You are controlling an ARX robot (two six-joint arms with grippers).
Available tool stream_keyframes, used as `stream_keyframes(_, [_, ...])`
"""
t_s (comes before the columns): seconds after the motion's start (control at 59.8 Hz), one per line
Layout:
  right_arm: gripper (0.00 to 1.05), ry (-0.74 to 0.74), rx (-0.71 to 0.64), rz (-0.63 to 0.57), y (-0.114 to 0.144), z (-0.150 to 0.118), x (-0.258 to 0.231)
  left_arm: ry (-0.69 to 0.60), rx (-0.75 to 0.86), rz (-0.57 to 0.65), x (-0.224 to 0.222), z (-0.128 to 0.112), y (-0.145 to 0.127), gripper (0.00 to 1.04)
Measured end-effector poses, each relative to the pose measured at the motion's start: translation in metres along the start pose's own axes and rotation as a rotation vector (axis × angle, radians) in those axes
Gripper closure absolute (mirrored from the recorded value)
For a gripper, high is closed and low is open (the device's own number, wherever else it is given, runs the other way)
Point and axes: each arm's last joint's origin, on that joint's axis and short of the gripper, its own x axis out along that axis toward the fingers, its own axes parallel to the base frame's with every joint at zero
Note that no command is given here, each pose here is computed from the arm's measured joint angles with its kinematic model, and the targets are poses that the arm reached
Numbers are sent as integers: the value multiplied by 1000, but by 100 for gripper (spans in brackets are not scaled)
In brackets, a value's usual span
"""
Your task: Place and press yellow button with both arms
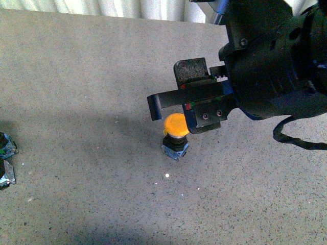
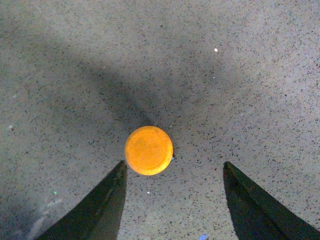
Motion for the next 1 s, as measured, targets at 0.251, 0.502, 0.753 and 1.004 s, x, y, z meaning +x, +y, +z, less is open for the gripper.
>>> stream_keyframes(0.251, [103, 42, 35, 36, 6, 1, 13, 0, 0, 0, -4, 0, 0, 103])
stream_keyframes(0.502, [103, 76, 58, 54, 10, 1, 25, 18, 0, 0, -15, -4, 0, 103])
stream_keyframes(0.753, [103, 89, 66, 56, 11, 0, 29, 18, 0, 1, -15, -4, 0, 103])
stream_keyframes(1.004, [103, 116, 68, 50, 11, -4, 34, 18, 0, 1, -15, -4, 0, 103])
